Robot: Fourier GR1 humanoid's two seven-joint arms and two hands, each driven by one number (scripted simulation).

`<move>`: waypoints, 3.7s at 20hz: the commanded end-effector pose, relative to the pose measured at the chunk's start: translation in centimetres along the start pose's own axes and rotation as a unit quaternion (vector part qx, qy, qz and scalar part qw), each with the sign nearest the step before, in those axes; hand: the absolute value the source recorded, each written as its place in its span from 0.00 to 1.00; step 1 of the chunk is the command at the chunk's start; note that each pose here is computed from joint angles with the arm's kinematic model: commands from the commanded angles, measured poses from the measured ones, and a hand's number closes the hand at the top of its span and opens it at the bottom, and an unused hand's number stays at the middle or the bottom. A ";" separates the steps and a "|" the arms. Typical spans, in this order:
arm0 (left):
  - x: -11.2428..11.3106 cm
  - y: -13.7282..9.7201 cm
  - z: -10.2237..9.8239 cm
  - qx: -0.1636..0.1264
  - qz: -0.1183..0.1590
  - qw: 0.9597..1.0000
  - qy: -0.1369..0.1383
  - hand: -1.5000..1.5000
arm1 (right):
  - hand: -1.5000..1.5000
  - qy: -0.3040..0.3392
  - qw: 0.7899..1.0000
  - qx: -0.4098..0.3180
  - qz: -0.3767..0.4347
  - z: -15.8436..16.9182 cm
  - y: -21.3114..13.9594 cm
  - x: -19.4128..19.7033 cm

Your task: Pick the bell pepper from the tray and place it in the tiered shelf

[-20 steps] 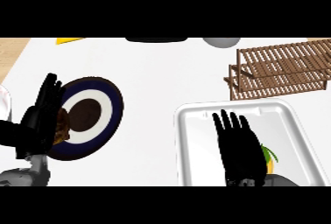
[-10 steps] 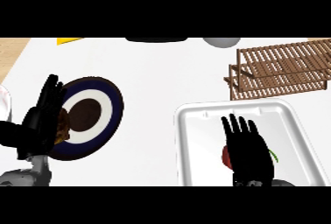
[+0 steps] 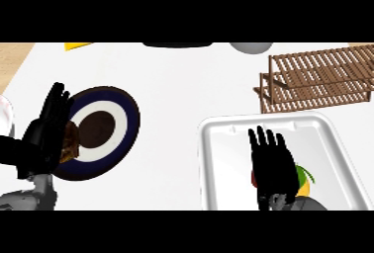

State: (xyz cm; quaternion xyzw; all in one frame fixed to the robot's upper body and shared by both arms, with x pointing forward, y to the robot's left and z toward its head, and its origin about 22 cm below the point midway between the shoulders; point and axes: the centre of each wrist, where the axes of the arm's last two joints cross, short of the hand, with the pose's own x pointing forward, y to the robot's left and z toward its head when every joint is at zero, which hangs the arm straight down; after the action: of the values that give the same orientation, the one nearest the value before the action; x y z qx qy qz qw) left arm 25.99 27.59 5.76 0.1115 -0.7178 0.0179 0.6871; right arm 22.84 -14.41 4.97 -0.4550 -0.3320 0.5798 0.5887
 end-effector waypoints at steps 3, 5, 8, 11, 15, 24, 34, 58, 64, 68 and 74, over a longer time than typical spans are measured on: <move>0.5 0.0 1.3 0.006 -0.002 1.000 -0.003 0.50 | 0.00 0.031 0.999 0.036 0.004 -1.1 1.3 0.6; 0.0 0.7 -0.1 -0.003 0.004 1.000 -0.001 0.50 | 1.00 0.032 0.997 0.067 0.025 -1.8 1.7 0.9; -0.3 0.2 0.2 -0.004 -0.003 1.000 -0.001 0.50 | 1.00 -0.005 0.998 0.021 0.054 -2.4 3.5 -0.2; -1.2 -1.0 0.2 0.005 -0.001 1.000 0.010 0.50 | 1.00 -0.014 0.997 -0.009 0.075 -0.3 2.9 0.0; 1.1 -0.1 -0.4 0.010 0.007 1.000 -0.001 0.50 | 1.00 -0.076 0.997 0.001 -0.016 -0.9 3.6 -8.9; -0.5 -0.9 0.2 0.009 0.004 1.000 0.000 0.50 | 1.00 -0.140 0.977 -0.007 -0.160 -0.4 2.7 -16.4; -1.3 -0.2 0.6 0.018 0.001 1.000 0.010 0.50 | 1.00 -0.177 0.909 -0.138 -0.351 5.2 -6.4 -16.6; 0.9 -1.1 0.6 -0.001 -0.004 1.000 0.003 0.50 | 1.00 -0.020 0.873 -0.274 -0.402 0.3 -16.7 -24.7; -1.0 -0.5 0.3 -0.008 0.003 1.000 0.006 0.50 | 1.00 -0.023 0.863 -0.291 -0.413 -5.4 -14.7 -24.8; 0.4 -0.7 0.4 -0.006 0.000 1.000 -0.001 0.50 | 1.00 -0.023 0.855 -0.309 -0.417 -8.8 -14.9 -24.0; 1.0 0.0 1.6 -0.003 -0.003 1.000 -0.002 0.50 | 1.00 -0.036 0.850 -0.312 -0.423 -10.3 -15.5 -24.3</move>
State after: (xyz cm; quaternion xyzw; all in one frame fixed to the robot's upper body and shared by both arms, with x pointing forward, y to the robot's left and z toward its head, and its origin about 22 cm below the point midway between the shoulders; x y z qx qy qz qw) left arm 25.32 26.81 5.64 0.1053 -0.7190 0.0136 0.6869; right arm 33.96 -39.10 19.01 -0.4106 -0.6731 0.1501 0.5965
